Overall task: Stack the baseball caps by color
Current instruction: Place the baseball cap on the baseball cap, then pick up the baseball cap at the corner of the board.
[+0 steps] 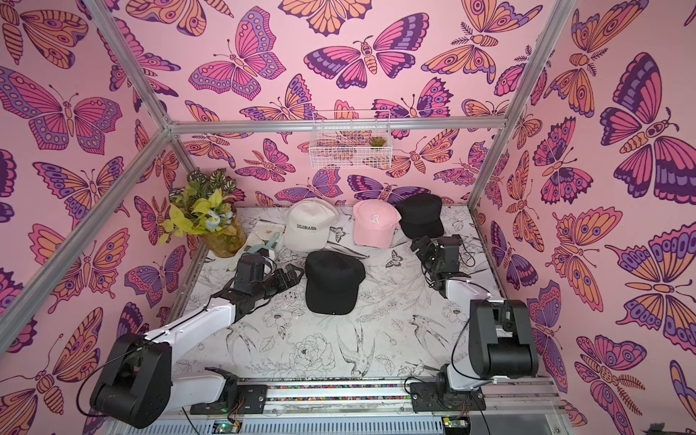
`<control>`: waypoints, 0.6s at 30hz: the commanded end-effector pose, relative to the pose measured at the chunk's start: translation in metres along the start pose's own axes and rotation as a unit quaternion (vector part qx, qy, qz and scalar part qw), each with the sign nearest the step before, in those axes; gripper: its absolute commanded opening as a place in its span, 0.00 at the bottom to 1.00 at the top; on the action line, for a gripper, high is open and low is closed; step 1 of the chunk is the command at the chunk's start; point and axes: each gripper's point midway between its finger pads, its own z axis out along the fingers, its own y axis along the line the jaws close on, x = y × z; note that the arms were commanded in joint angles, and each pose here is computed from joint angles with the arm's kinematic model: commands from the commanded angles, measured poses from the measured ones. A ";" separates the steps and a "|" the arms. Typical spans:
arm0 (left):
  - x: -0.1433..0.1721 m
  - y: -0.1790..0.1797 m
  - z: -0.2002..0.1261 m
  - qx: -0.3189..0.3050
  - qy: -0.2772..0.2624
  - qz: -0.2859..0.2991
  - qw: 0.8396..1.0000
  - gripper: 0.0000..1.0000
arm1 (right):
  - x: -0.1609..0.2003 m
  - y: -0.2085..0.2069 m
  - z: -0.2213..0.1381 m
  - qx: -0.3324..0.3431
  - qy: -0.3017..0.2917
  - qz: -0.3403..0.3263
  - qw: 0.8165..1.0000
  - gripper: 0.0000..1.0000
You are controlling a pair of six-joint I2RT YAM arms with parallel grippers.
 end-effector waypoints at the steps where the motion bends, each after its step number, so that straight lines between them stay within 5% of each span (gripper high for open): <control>1: 0.002 0.010 -0.002 -0.011 -0.005 -0.013 1.000 1.00 | -0.021 0.011 0.019 -0.046 -0.005 0.076 0.996 0.93; 18: -0.001 0.020 -0.009 -0.018 -0.020 -0.043 0.999 1.00 | -0.050 -0.038 0.135 -0.070 -0.046 0.221 0.972 0.72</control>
